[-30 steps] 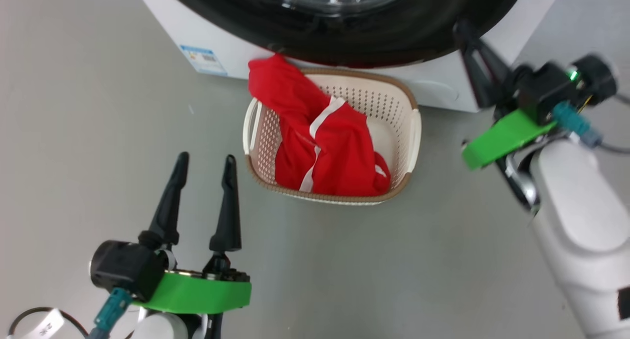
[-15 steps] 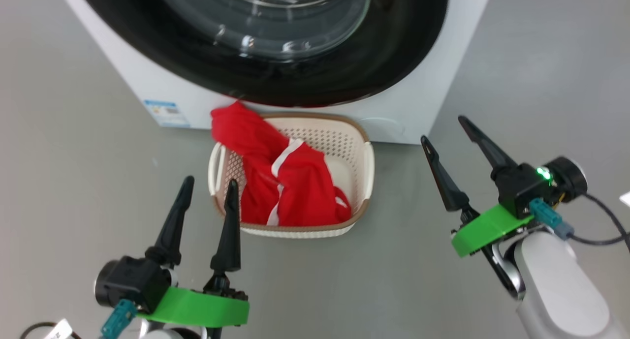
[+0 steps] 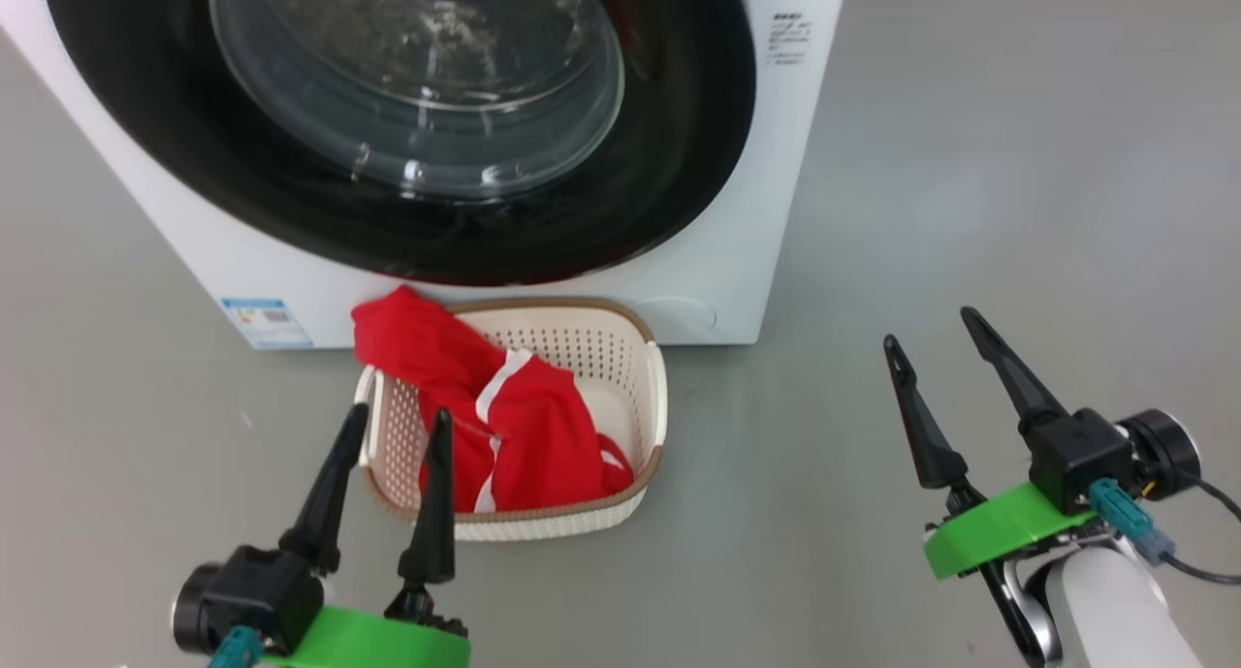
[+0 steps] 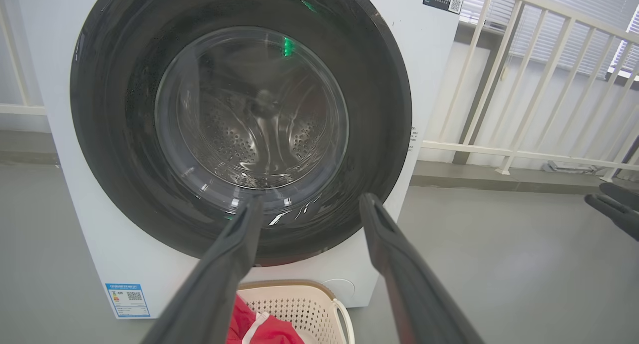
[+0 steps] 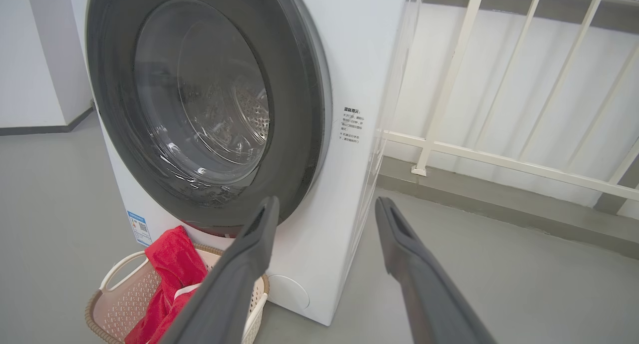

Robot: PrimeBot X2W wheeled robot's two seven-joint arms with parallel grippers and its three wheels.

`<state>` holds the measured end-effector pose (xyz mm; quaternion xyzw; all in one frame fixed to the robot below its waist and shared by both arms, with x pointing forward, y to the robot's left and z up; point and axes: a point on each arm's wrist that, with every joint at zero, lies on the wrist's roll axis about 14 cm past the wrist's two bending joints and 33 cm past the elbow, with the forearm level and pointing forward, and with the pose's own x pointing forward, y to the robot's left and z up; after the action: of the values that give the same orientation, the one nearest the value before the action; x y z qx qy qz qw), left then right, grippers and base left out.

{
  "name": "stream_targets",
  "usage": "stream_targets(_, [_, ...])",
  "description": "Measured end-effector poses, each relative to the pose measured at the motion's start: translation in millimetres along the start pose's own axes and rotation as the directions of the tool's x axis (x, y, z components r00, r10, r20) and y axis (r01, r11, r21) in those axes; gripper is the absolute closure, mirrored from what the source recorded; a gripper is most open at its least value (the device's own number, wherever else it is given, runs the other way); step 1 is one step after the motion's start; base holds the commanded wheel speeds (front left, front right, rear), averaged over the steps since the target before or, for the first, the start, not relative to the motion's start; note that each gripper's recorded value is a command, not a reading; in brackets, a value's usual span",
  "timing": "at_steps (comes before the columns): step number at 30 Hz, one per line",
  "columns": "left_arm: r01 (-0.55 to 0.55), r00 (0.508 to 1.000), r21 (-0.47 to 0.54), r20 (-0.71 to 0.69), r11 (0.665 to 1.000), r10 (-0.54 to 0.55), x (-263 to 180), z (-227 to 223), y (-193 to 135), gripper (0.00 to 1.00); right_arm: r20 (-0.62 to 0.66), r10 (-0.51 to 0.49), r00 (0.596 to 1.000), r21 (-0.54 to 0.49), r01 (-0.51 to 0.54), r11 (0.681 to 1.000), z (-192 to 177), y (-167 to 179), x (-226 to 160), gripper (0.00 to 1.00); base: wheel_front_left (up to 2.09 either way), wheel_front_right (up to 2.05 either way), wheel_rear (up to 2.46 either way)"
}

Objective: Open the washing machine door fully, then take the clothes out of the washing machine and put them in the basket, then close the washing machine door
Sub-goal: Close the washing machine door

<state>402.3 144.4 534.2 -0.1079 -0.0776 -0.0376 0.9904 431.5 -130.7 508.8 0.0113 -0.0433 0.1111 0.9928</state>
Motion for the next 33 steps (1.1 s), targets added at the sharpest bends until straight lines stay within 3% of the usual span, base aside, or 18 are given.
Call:
stream_targets(21, [0.034,0.999,0.076,0.019,0.997,-0.036,-35,13,-3,0.0,0.116,-0.167,0.979,-0.003,0.169,0.986,43,-36,-86,0.0,0.0,0.0,0.0])
stream_targets(33, [0.008,1.0,0.111,0.002,0.994,-0.008,-52,10,9,0.0,0.116,-0.184,0.976,0.022,0.182,0.983,43,-36,-101,0.0,0.0,0.0,0.0])
